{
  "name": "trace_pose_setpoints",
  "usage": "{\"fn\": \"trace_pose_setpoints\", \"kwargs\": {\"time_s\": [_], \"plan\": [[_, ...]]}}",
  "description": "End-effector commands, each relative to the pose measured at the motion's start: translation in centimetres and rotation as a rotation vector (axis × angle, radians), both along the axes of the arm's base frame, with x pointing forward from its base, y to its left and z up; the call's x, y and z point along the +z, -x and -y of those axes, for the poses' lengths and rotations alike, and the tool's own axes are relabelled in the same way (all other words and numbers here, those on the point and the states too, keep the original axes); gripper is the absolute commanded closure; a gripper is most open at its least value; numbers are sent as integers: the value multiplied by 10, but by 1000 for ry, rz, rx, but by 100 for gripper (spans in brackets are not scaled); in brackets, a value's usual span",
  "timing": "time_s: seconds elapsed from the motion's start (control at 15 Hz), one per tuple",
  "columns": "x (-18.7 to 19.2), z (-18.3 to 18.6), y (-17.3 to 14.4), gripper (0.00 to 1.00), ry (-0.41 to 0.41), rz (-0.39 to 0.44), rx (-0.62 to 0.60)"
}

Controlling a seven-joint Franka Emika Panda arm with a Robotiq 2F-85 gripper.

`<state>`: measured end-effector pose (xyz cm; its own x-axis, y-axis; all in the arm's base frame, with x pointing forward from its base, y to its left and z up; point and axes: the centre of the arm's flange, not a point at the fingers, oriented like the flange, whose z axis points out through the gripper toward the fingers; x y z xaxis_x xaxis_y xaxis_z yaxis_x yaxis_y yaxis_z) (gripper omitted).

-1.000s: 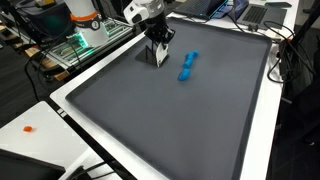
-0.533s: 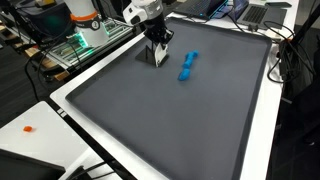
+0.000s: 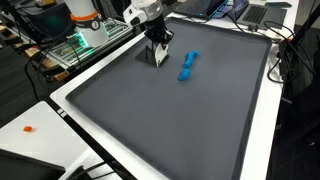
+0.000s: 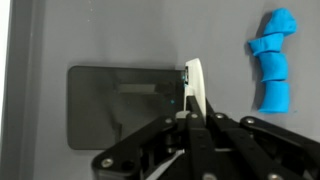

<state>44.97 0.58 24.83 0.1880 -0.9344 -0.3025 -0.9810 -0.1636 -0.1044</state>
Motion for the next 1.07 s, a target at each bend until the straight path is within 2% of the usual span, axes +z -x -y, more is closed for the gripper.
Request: {"fn": "trace_pose_setpoints", "kwargs": {"time_s": [0.0, 0.47, 0.53, 0.6, 0.67, 1.0], "plan": [[-11, -1, 6, 99, -3, 7, -6], [-15, -2, 7, 99, 2, -9, 5], [-14, -1, 7, 71, -5, -5, 7], [-13, 0, 7, 70, 1, -6, 3], [-13, 0, 8, 64, 1, -6, 3], [3, 5, 7, 26, 18, 8, 7]]}}
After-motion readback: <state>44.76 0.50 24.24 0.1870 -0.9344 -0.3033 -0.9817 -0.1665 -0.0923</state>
